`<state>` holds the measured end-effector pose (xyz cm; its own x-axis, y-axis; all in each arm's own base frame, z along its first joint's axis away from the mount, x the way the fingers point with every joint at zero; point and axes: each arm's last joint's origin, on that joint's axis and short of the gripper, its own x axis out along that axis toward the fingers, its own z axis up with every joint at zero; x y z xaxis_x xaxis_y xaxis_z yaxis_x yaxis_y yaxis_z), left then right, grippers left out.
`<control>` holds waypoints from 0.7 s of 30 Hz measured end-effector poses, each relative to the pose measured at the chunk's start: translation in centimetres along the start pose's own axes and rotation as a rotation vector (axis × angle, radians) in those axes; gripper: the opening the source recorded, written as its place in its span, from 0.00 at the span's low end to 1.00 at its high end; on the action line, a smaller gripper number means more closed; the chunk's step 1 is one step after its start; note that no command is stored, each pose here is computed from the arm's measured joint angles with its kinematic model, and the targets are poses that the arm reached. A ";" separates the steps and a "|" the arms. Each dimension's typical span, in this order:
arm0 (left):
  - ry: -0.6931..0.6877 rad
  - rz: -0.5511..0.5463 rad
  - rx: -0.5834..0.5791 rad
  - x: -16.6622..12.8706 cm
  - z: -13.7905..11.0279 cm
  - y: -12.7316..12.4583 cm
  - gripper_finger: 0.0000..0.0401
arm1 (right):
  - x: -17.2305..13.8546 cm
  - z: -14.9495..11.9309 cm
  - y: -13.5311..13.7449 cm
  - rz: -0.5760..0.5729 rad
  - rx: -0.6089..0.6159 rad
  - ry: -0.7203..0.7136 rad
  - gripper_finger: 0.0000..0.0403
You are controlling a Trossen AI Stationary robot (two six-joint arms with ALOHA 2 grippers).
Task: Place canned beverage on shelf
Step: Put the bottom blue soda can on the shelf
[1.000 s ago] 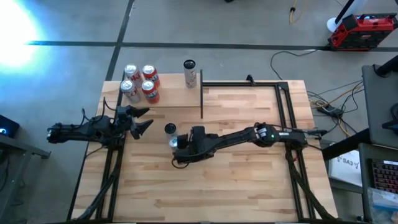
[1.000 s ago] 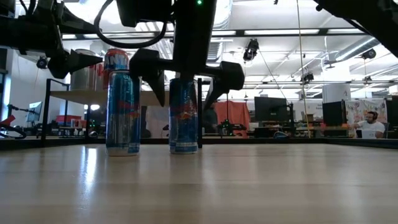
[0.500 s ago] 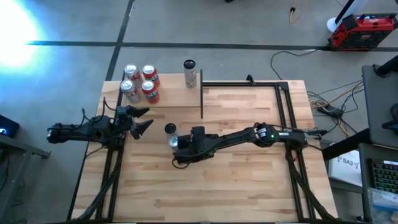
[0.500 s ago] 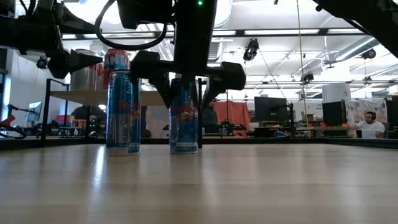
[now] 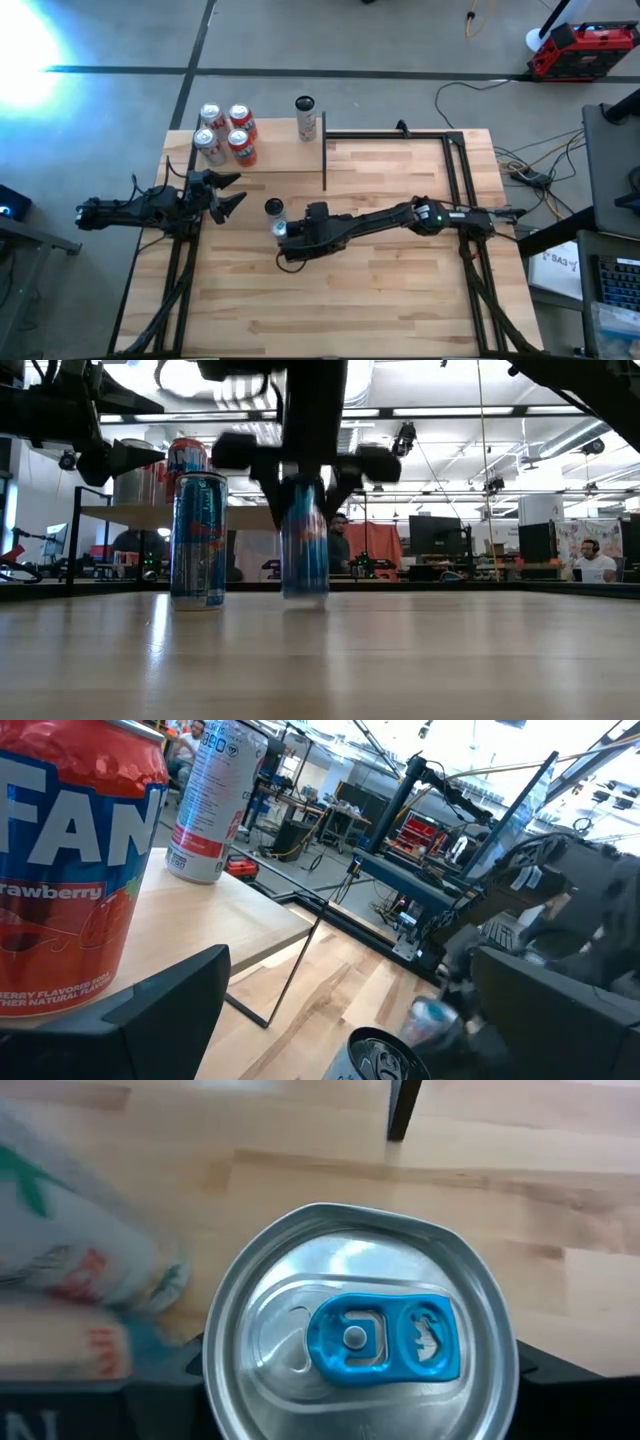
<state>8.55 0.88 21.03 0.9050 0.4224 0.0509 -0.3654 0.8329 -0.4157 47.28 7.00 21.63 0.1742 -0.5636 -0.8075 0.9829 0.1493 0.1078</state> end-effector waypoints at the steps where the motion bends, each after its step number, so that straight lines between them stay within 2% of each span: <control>1: 0.000 0.000 0.000 0.0 0.0 0.0 0.99 | -0.5 0.4 0.0 0.003 -0.004 0.005 0.55; 10: 0.000 0.000 0.000 0.0 0.0 0.0 0.99 | -4.6 3.6 -0.6 0.115 -0.118 -0.022 0.55; 18: 0.000 0.000 0.000 0.0 0.0 0.0 0.99 | -7.5 6.5 -1.3 0.207 -0.361 -0.087 0.55; 21: 0.000 0.000 0.000 0.0 0.0 0.0 0.99 | -8.5 7.7 -1.7 0.231 -0.398 -0.131 0.55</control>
<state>8.55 0.88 21.03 0.9048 0.4228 0.0509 -0.3657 0.8327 -0.4158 44.63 5.24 32.76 0.4166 -0.5729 -0.7058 0.8229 0.5676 0.0250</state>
